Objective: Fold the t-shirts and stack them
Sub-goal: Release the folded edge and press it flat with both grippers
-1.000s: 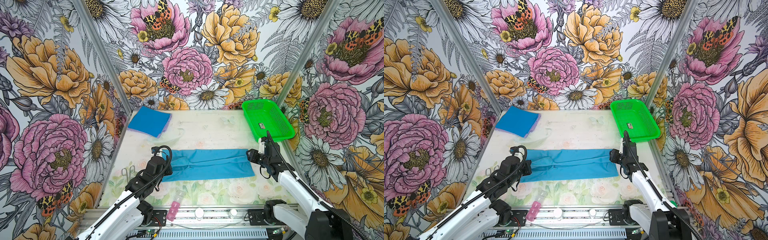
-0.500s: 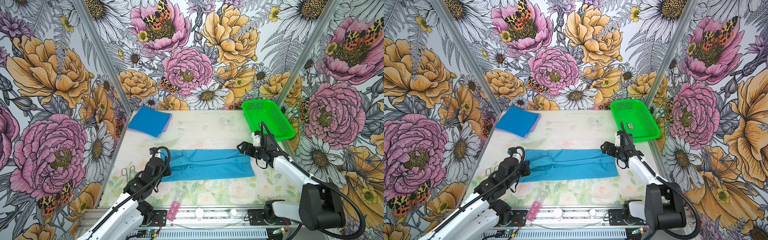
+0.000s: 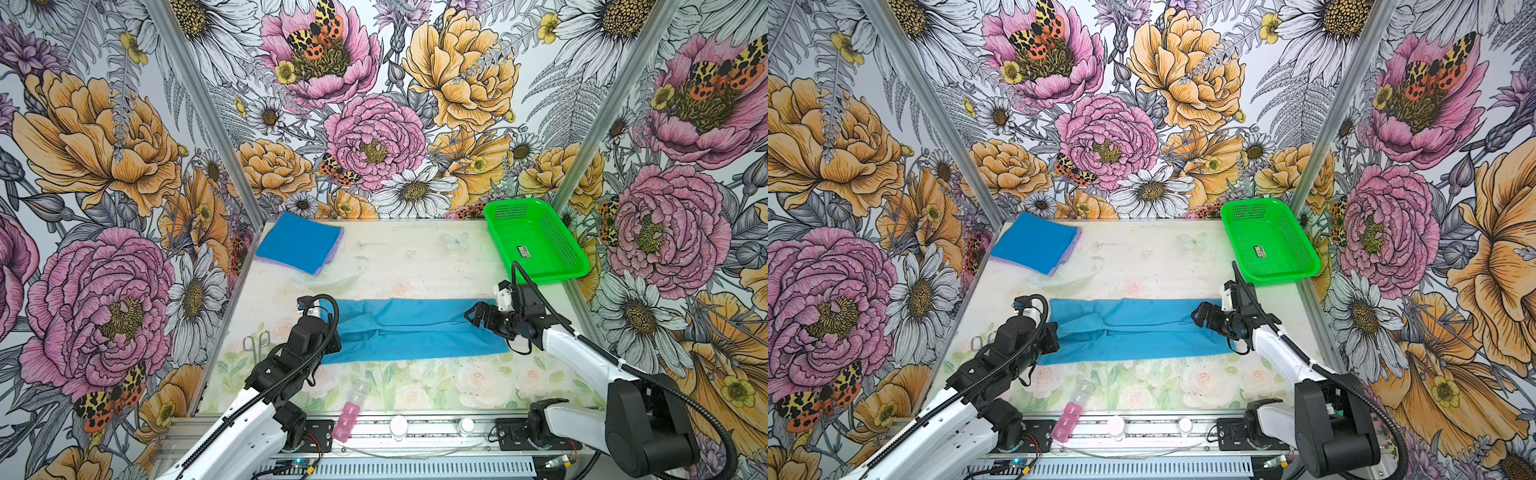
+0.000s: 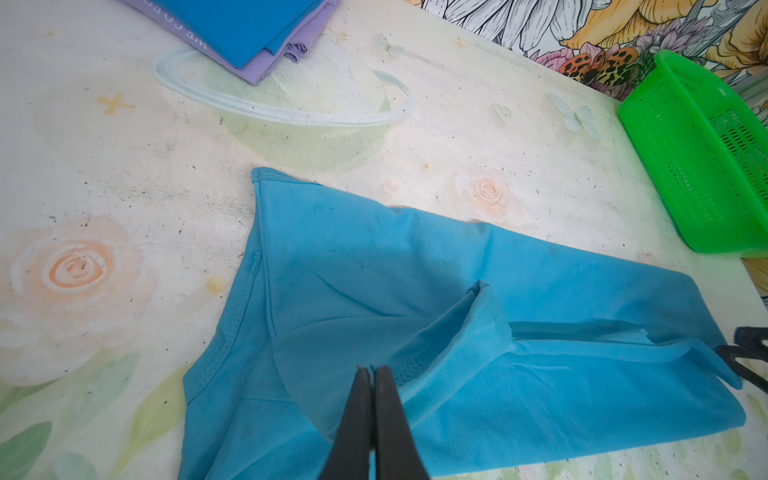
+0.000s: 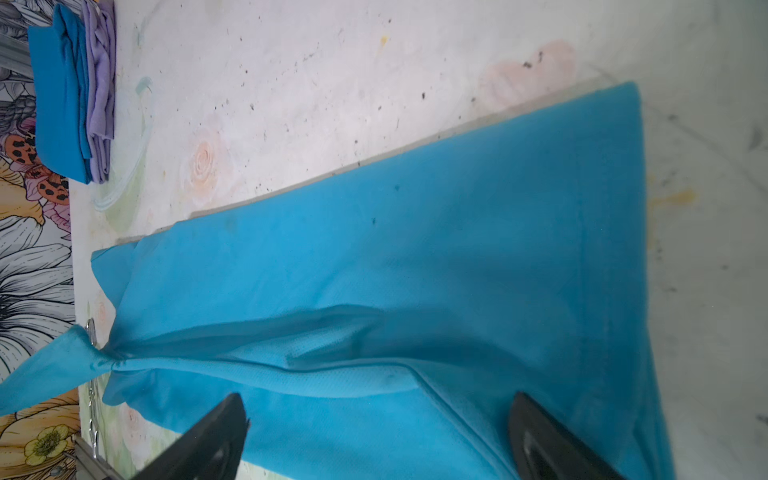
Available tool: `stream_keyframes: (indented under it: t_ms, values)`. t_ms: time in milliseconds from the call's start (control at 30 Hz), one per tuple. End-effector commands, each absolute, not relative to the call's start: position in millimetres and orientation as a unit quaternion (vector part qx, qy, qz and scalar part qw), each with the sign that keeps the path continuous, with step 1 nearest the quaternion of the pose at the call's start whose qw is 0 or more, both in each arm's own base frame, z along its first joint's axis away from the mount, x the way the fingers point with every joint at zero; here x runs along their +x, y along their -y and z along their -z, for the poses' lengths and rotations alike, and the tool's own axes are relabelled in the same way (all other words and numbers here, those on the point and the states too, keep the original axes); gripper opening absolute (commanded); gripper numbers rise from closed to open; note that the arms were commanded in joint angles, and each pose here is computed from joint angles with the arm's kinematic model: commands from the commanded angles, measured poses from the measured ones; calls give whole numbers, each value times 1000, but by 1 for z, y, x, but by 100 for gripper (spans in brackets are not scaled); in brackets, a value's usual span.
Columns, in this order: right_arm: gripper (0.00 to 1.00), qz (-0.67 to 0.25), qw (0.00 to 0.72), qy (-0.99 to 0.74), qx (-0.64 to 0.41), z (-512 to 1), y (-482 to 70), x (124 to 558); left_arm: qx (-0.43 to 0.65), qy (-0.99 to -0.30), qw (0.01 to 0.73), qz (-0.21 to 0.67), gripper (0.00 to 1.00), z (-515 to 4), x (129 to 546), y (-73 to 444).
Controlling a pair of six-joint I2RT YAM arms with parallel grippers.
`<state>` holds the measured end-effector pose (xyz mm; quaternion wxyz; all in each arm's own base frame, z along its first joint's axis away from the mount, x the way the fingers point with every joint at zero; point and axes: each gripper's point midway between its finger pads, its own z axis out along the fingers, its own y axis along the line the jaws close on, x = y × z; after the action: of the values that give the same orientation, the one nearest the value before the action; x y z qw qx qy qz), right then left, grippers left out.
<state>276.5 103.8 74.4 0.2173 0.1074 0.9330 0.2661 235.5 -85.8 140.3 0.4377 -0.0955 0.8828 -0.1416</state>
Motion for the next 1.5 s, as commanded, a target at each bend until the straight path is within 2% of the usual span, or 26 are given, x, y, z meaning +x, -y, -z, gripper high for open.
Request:
stream_keyframes:
  t_ms: [0,133,167,267,300,433,500,733,1000,1133,1367,1467]
  values:
    - [100,-248,225,-934,125,-81,-95,274,-97,-880,441,146,10,-142,235,87]
    - [99,-245,249,-929,117,-103,-91,286,-94,-875,448,157,14,-152,236,90]
    - [100,-246,254,-928,115,-108,-91,291,-95,-874,449,159,19,-153,236,90]
    - [100,-256,253,-928,98,-115,-99,303,-97,-872,452,163,55,-156,236,90]
    - [99,-258,251,-929,92,-116,-102,307,-98,-871,452,163,64,-157,237,90]
    - [100,-251,236,-936,70,-109,-114,314,-95,-871,452,164,83,-160,241,93]
    - [100,-257,227,-937,61,-103,-122,317,-93,-871,453,168,89,-162,244,95]
    - [99,-267,189,-943,63,-72,-140,308,-75,-873,432,214,99,-155,255,120]
    - [100,-237,144,-956,98,-34,-124,271,-88,-871,412,254,99,-136,267,135]
    - [99,-235,147,-956,95,-36,-122,267,-95,-873,404,257,99,-132,274,137]
    - [99,-266,198,-940,76,-79,-132,286,-113,-890,362,251,99,-107,279,138]
    - [99,-255,194,-944,73,-74,-129,293,-124,-889,355,261,99,-97,282,141]
